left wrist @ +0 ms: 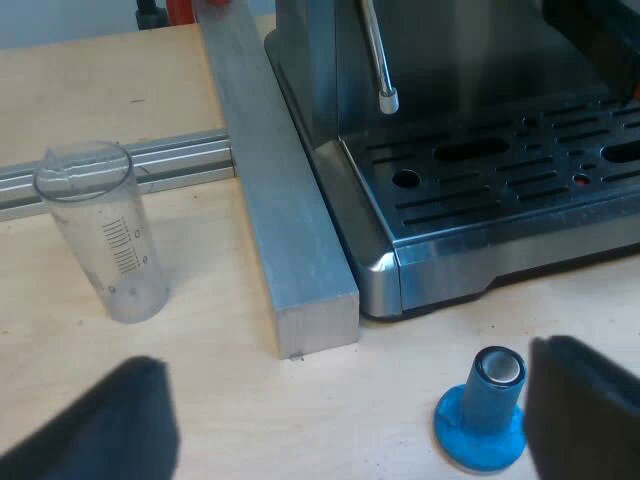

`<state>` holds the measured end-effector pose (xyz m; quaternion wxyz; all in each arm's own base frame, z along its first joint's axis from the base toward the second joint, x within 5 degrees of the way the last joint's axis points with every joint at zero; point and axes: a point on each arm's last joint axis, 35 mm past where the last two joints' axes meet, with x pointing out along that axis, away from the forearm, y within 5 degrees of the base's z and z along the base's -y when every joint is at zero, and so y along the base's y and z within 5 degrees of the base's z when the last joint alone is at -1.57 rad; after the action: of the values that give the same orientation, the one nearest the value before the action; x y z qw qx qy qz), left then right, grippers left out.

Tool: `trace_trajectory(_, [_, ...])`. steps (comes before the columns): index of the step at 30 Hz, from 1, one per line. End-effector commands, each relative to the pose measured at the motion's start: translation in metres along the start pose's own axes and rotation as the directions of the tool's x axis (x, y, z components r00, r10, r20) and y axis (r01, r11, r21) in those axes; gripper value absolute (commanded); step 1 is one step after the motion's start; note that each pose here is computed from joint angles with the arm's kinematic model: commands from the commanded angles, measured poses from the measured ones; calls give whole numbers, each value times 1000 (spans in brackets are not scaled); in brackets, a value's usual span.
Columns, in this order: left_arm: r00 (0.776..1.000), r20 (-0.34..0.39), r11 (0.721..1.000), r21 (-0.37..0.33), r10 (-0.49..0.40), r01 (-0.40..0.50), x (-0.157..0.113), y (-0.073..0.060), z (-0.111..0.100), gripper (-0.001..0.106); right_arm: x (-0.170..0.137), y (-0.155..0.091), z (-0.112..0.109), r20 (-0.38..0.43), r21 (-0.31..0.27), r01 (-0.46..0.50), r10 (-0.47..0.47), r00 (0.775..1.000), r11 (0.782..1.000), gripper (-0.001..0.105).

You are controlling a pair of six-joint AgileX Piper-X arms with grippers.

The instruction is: Place mug into machine

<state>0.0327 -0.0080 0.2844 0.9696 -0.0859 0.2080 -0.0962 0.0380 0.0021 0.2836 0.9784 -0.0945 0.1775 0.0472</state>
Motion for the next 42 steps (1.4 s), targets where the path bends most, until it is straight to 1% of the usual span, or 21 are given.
trace_trajectory(1, [1000, 5, 1000, -4, -8, 8, 0, -1, 3, 76, 1, -1, 3, 4, -3, -2, 2, 1000, 1000, 71])
trace_trajectory(3, [1000, 4, 1000, -4, -11, 11, 0, -1, 3, 83, 1, -1, 3, 4, -3, -2, 2, 1000, 1000, 71])
trace_trajectory(5, [1000, 4, 1000, -4, -11, 11, 0, -1, 3, 84, 1, 0, 3, 1, -3, -2, 2, 1000, 1000, 71])
trace_trajectory(18, [1000, 16, 1000, -2, -26, 26, -3, -2, 7, 84, -6, 0, 5, -11, -2, -12, 12, 1000, 1000, 71])
trace_trajectory(20, [998, 24, 998, 1, -55, 55, -7, -4, 10, 84, -8, -1, 7, -4, -2, -11, 11, 1000, 1000, 71])
trace_trajectory(22, [994, 31, 994, 5, -107, 107, -11, -7, 13, 84, -12, -1, 10, 2, -3, -17, 17, 1000, 1000, 71])
trace_trajectory(23, [988, 36, 989, -4, -147, 147, -14, -9, 16, 84, -15, -1, 12, 4, -5, -20, 20, 1000, 1000, 71])
trace_trajectory(24, [988, 37, 988, -5, -153, 153, -15, -10, 16, 84, -16, -1, 13, 4, -5, -21, 21, 1000, 1000, 71])
trace_trajectory(26, [968, 59, 969, -19, -245, 246, -21, -14, 22, 84, -25, 0, 16, -4, -22, -44, 44, 999, 999, 71])
trace_trajectory(27, [949, 75, 951, -10, -307, 309, -23, -17, 26, 87, -29, 0, 17, -9, -26, -59, 59, 998, 998, 71])
trace_trajectory(30, [912, 107, 918, 16, -395, 395, -25, -21, 31, 92, -32, 0, 25, -25, -30, -95, 94, 995, 995, 71])
trace_trajectory(31, [908, 109, 914, 22, -404, 404, -25, -21, 32, 92, -31, -1, 27, -32, -29, -97, 96, 995, 995, 71])
trace_trajectory(34, [891, 67, 894, 26, -448, 447, -19, -23, 34, 92, -27, -3, 40, -59, -25, -102, 101, 993, 994, 71])
trace_trajectory(35, [878, 39, 879, 30, -477, 477, -17, -25, 34, 92, -25, -4, 44, -73, -22, -106, 104, 992, 994, 71])
trace_trajectory(36, [871, 29, 871, 34, -490, 489, -16, -25, 34, 92, -22, -5, 46, -88, -20, -109, 107, 990, 994, 71])
trace_trajectory(37, [855, 3, 855, 39, -518, 518, -13, -27, 34, 92, -18, -6, 49, -104, -25, -113, 110, 988, 993, 71])
trace_trajectory(38, [845, -15, 844, 43, -534, 534, -11, -28, 35, 92, -13, -7, 51, -127, -29, -120, 115, 985, 992, 71])
trace_trajectory(39, [832, -33, 830, 62, -554, 555, -8, -30, 35, 92, -7, -7, 52, -148, -28, -128, 123, 981, 991, 71])
trace_trajectory(40, [826, -41, 822, 76, -563, 564, -7, -30, 36, 92, -4, -7, 52, -160, -27, -134, 128, 979, 991, 71])
trace_trajectory(41, [807, -59, 800, 105, -587, 590, -5, -32, 36, 92, 2, -7, 53, -184, -29, -149, 141, 973, 988, 71])
trace_trajectory(42, [781, -78, 770, 127, -620, 625, -2, -34, 36, 92, 7, -7, 54, -199, -25, -163, 155, 968, 986, 71])
